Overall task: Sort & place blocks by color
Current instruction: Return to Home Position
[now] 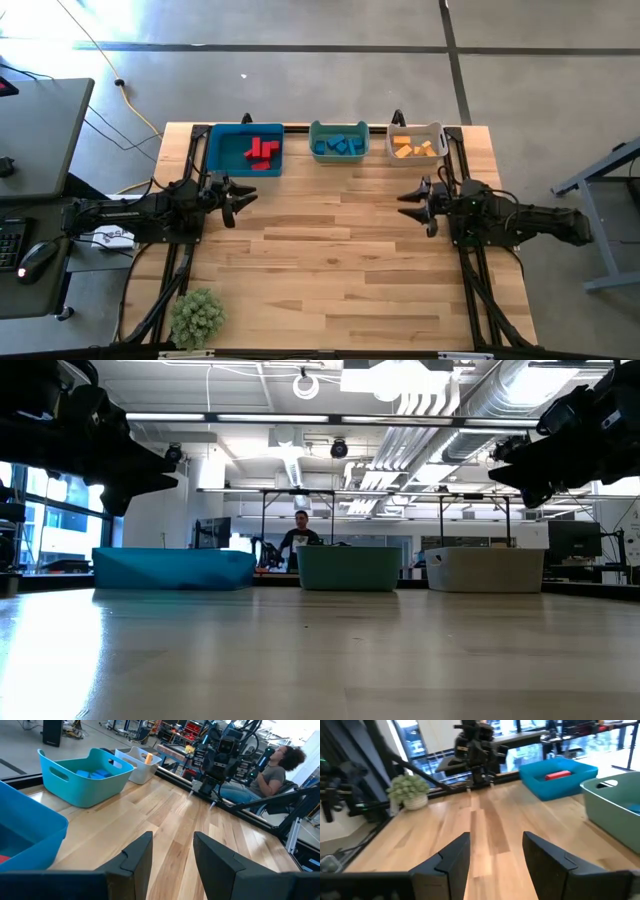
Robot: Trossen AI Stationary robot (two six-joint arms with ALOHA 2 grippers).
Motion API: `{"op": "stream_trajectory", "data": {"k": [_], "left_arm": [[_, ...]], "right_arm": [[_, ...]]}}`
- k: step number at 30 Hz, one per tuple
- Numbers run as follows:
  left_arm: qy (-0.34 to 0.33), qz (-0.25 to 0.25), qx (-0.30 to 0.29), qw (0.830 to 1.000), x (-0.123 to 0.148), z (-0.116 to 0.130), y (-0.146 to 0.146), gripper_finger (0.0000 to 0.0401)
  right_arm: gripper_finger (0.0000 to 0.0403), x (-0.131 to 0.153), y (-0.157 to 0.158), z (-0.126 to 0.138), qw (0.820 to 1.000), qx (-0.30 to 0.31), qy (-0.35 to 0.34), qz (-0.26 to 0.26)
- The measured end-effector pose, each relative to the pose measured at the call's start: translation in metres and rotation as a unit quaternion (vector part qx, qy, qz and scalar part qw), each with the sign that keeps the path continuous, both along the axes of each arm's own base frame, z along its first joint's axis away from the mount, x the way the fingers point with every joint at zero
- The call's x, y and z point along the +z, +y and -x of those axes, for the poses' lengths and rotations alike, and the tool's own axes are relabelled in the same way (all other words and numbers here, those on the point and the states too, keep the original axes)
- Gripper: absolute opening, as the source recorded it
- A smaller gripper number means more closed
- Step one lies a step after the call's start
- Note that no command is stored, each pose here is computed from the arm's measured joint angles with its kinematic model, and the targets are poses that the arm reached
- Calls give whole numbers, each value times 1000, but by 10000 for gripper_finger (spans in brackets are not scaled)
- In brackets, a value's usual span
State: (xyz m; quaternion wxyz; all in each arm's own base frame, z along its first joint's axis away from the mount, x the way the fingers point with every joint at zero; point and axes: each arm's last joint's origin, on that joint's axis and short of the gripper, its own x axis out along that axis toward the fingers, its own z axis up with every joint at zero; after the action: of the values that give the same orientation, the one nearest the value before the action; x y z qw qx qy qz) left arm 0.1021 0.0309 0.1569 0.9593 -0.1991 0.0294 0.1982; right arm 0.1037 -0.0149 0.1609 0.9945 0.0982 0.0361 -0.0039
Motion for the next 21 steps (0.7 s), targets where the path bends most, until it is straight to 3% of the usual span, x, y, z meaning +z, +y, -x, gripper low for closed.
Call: {"op": "stream_trajectory", "data": {"k": [21], "left_arm": [[0,-1,0,1000,0,0,0,131]], "right_arm": [[170,-1,-1,0,1000,-15,3,4]]}}
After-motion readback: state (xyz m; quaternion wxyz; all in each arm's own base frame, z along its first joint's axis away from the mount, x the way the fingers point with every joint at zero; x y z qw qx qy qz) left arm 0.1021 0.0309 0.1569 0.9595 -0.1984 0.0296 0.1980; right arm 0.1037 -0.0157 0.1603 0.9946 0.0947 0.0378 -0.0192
